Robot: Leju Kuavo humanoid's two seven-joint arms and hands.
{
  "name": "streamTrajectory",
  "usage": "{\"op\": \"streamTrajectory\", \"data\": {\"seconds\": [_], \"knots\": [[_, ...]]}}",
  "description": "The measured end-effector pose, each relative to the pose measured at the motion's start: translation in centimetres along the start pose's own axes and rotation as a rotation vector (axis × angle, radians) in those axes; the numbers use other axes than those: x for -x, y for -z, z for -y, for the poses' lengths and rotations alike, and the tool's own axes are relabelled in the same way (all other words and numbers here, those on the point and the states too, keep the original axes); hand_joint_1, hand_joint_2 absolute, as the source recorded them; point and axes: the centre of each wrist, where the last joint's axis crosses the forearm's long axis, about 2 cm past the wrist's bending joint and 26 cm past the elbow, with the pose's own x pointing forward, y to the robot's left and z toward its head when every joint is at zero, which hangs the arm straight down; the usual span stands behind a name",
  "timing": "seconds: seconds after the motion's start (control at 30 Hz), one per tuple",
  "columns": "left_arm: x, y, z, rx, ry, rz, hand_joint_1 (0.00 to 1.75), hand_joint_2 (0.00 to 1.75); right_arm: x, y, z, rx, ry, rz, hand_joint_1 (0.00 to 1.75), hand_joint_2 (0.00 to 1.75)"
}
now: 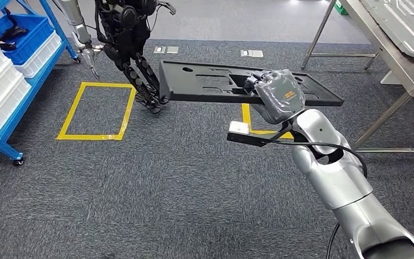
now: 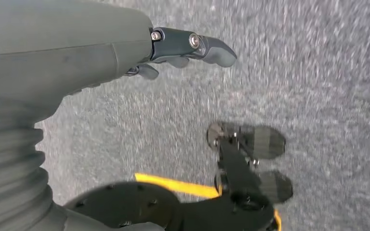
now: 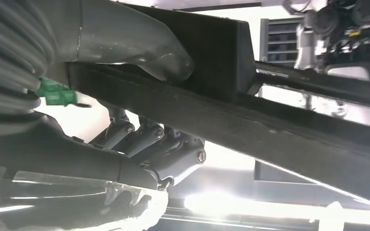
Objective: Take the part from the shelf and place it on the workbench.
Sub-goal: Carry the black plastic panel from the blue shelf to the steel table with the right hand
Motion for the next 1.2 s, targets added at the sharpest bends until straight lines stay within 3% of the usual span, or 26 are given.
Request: {"op": "streamTrajectory", "data": {"seconds": [1.2], "knots": [[-0.4, 0.1, -0.1, -0.006, 0.053, 0.001, 0.0, 1.75, 1.1, -2.0, -1.4, -0.027, -0.016, -0.049, 1.52, 1.75]]}}
